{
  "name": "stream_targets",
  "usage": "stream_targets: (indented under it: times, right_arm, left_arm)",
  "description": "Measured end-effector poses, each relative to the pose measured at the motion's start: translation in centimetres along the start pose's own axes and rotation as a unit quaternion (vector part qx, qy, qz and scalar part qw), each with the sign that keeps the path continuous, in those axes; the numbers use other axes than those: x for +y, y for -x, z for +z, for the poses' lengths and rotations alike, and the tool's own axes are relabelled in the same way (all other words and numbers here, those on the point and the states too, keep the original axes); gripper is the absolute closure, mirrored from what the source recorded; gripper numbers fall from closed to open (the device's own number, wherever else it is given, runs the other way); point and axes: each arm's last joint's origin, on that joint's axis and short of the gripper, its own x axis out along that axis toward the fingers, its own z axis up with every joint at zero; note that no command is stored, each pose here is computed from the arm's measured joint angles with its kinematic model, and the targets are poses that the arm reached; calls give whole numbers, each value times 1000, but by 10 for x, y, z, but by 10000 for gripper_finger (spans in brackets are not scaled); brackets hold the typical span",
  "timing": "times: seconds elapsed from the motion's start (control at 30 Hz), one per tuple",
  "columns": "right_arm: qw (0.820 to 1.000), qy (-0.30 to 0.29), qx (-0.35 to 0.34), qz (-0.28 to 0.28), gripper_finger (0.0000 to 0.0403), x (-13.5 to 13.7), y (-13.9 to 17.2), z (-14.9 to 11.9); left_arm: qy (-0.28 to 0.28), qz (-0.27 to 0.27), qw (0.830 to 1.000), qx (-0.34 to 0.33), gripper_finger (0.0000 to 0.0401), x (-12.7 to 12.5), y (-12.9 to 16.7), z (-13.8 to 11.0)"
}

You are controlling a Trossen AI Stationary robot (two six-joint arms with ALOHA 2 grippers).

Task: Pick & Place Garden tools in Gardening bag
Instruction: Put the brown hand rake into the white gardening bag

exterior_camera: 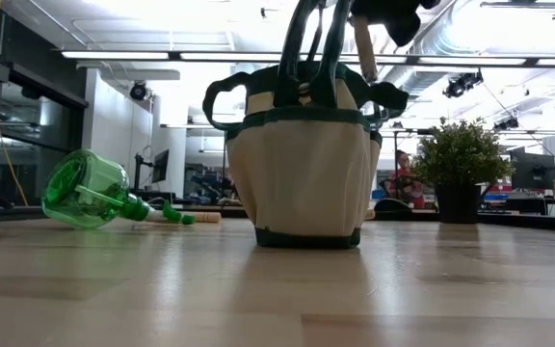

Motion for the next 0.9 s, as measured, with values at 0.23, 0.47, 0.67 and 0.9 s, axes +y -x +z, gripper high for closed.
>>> stream_targets:
  times: [0.23, 0.47, 0.67, 0.9]
  right_arm:
    - [1000, 6, -7, -7, 348, -2, -8, 1]
    - [1000, -1, -4, -15, 348, -12, -10, 2]
    - [1000, 1, 15, 16, 348, -11, -13, -1]
    - [1000, 11, 16, 23, 348, -10, -21, -2]
  left_arm:
    - [0, 0, 1000, 0, 208, 0, 0, 0]
    - [0, 0, 1000, 0, 208, 0, 0, 0]
    - [-1, -1, 1000, 1, 208, 0, 0, 0]
    - [-2, -1, 1000, 2, 208, 0, 0, 0]
